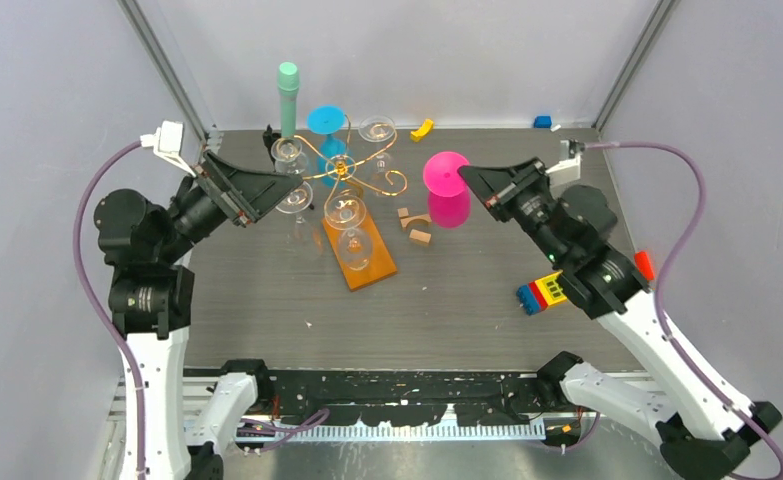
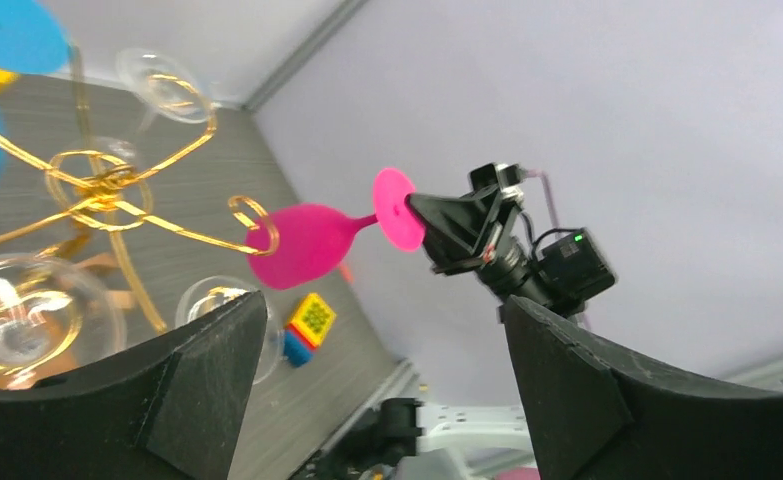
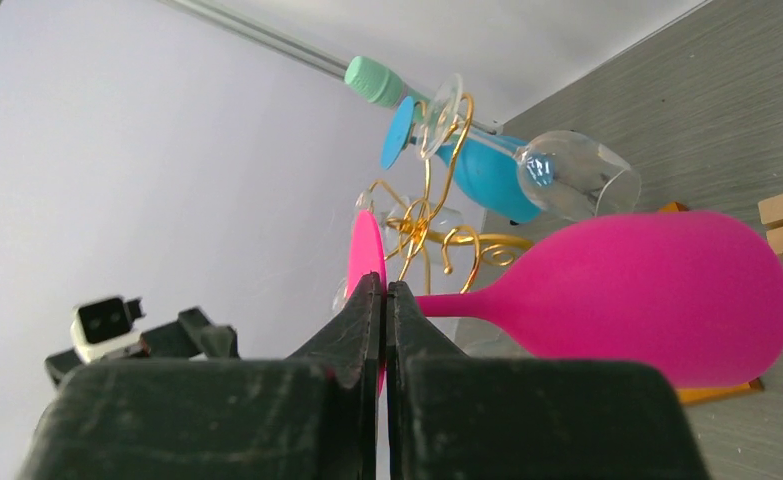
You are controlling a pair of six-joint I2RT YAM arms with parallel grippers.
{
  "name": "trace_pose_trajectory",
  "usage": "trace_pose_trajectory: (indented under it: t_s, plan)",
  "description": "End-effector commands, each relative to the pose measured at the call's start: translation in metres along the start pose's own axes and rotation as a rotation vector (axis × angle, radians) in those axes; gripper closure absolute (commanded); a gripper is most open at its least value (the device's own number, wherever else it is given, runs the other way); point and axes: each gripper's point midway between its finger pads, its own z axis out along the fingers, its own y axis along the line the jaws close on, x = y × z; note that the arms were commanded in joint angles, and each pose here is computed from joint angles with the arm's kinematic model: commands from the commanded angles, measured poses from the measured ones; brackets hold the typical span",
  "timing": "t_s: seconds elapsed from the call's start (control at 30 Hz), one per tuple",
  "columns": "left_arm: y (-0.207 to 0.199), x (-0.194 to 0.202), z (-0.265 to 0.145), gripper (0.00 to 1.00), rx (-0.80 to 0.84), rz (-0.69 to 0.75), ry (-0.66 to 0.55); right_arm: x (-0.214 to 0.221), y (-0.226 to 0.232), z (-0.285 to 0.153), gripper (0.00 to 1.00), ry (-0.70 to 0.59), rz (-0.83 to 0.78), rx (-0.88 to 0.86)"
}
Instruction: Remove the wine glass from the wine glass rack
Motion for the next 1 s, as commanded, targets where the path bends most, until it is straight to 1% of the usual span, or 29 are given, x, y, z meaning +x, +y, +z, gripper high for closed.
trace_pose_trajectory:
  t_s: [0.0, 0.2, 0.33, 0.43, 0.5, 0.6, 0.67, 0.77, 0.87, 0.97]
  plan:
    - [-0.035, -0.006, 0.017, 0.09, 0.178, -0.076, 0.016, -0.007, 0.019, -0.036, 1.00, 0.008, -0.038, -0.065]
    - [-0.047, 0.023, 0.069, 0.10, 0.213, -0.109, 0.118, -0.008, 0.020, -0.067, 1.00, 0.030, -0.055, -0.066]
    - [-0.059, 0.053, 0.100, 0.11, 0.221, -0.099, 0.199, -0.007, 0.019, -0.076, 1.00, 0.037, -0.049, -0.065]
    - [-0.059, 0.082, 0.120, 0.13, 0.214, -0.117, 0.270, -0.004, 0.021, -0.076, 1.00, 0.054, -0.046, -0.078]
    - [-0.061, 0.097, 0.127, 0.19, 0.212, -0.143, 0.310, -0.003, 0.022, -0.074, 1.00, 0.059, -0.040, -0.081]
    - [-0.063, 0.115, 0.127, 0.23, 0.192, -0.167, 0.313, -0.001, 0.022, -0.071, 1.00, 0.070, -0.038, -0.085]
    - [-0.062, 0.121, 0.127, 0.26, 0.182, -0.201, 0.310, 0.007, 0.025, -0.069, 1.00, 0.111, -0.045, -0.100]
    - [-0.066, 0.129, 0.127, 0.29, 0.208, -0.259, 0.319, 0.017, 0.025, -0.065, 1.00, 0.157, -0.047, -0.113]
    - [-0.063, 0.140, 0.129, 0.39, 0.213, -0.290, 0.339, 0.029, 0.027, -0.062, 1.00, 0.218, -0.038, -0.139]
    - [-0.062, 0.144, 0.130, 0.45, 0.226, -0.308, 0.341, 0.035, 0.030, -0.062, 1.00, 0.251, -0.033, -0.164]
